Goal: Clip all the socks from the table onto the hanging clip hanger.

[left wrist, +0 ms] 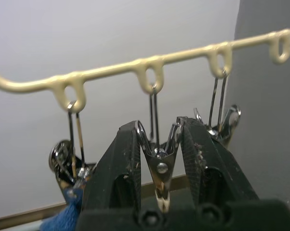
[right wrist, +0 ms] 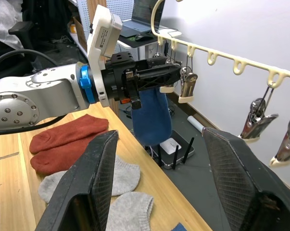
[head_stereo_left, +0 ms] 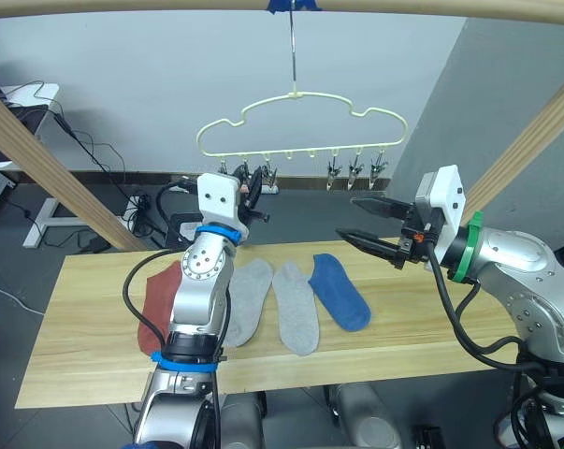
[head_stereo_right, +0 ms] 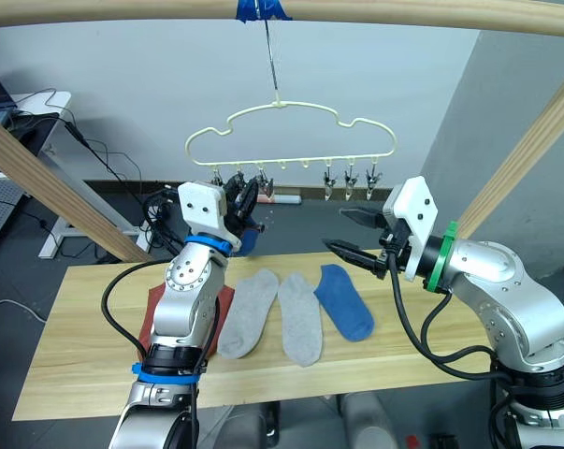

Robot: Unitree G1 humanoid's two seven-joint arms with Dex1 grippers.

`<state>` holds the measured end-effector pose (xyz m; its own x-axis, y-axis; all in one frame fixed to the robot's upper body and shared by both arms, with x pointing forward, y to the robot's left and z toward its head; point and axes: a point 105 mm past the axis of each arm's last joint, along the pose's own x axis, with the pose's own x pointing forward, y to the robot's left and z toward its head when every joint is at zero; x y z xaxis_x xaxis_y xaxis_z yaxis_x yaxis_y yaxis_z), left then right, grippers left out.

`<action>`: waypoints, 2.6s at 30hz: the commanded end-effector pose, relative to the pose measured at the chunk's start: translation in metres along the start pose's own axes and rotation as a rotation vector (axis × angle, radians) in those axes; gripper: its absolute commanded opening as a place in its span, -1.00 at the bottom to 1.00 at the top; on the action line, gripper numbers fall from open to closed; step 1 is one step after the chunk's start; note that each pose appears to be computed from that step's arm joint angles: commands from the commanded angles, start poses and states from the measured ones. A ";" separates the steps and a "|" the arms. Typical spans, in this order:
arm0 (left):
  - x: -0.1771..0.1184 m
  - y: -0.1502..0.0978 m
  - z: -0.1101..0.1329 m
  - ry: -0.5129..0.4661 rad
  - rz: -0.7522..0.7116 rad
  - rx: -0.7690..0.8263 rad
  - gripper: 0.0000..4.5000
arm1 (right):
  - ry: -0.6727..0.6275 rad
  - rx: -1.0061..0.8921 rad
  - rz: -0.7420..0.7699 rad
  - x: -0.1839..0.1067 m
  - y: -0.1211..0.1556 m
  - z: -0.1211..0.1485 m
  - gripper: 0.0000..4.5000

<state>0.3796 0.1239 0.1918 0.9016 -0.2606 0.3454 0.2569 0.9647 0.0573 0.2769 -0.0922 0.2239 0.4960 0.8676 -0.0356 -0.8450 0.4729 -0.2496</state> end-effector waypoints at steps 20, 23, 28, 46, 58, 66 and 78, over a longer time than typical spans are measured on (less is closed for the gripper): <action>-0.003 0.001 0.020 -0.085 -0.031 0.030 -0.89 | 0.032 -0.050 0.009 -0.003 0.005 -0.004 0.31; -0.005 0.000 0.021 -0.085 -0.052 0.036 -0.89 | 0.115 -0.056 -0.035 -0.003 0.002 -0.024 0.31; -0.006 0.002 0.024 -0.077 -0.076 0.040 -0.89 | 0.215 0.005 -0.164 0.007 -0.003 -0.065 0.69; -0.006 -0.007 0.034 -0.041 -0.192 -0.033 -0.89 | 0.361 0.169 -0.361 0.068 -0.005 -0.191 1.00; -0.007 -0.013 0.043 -0.008 -0.270 -0.097 -0.89 | 0.432 0.316 -0.393 0.074 -0.004 -0.226 -0.24; -0.007 -0.011 0.050 0.016 -0.308 -0.130 -0.89 | 0.362 0.374 -0.384 0.073 -0.003 -0.215 -1.00; -0.010 -0.012 0.056 0.032 -0.336 -0.205 -0.89 | 0.169 0.073 -0.193 0.082 0.013 -0.137 -1.00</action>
<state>0.3580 0.1232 0.2154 0.8121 -0.5367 0.2288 0.5615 0.8256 -0.0564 0.3397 -0.0525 0.0541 0.7003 0.6686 -0.2500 -0.7040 0.7048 -0.0873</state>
